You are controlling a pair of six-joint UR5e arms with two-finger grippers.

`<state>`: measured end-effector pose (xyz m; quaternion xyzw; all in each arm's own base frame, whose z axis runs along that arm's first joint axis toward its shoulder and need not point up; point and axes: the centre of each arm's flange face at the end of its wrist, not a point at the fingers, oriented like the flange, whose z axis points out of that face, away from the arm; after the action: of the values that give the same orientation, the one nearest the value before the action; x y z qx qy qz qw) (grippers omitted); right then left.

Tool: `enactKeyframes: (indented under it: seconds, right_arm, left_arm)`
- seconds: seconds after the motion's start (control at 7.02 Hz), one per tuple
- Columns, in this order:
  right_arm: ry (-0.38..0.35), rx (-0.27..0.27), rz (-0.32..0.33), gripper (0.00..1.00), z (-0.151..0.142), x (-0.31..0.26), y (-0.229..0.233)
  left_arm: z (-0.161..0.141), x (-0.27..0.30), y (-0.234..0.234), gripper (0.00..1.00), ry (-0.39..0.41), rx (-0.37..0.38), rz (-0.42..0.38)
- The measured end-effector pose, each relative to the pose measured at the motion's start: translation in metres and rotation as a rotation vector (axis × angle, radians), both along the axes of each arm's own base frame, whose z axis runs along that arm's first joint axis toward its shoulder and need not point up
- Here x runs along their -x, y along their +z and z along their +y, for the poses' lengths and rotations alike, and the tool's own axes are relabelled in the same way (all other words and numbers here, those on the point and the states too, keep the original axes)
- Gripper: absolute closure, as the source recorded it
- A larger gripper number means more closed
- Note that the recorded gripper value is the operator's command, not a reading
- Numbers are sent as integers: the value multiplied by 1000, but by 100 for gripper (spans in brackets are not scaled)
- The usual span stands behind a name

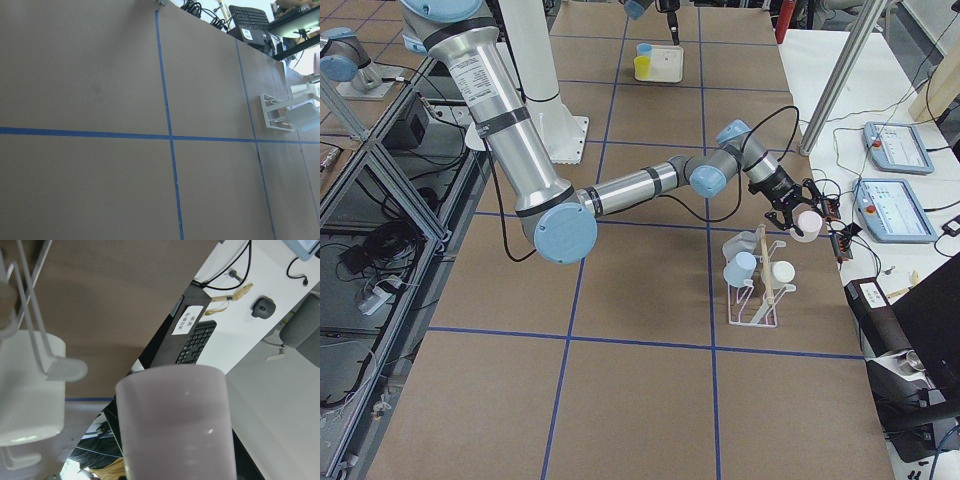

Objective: Transfer IKEA cup to right arm and place on rack

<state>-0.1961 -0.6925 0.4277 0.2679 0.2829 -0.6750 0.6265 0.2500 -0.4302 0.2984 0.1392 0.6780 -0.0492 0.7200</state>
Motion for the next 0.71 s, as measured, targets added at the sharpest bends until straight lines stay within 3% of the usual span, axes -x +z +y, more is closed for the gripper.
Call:
enactKeyframes:
  seconds: [0.28,0.71]
  right_arm:
    - [-32,9,39,100,3,-2,8]
    - [-47,20,50,100,8,2,14]
  left_arm:
    - [0,0,0,0,0,0,0]
    - [0,-1,0,0,1,1,-1]
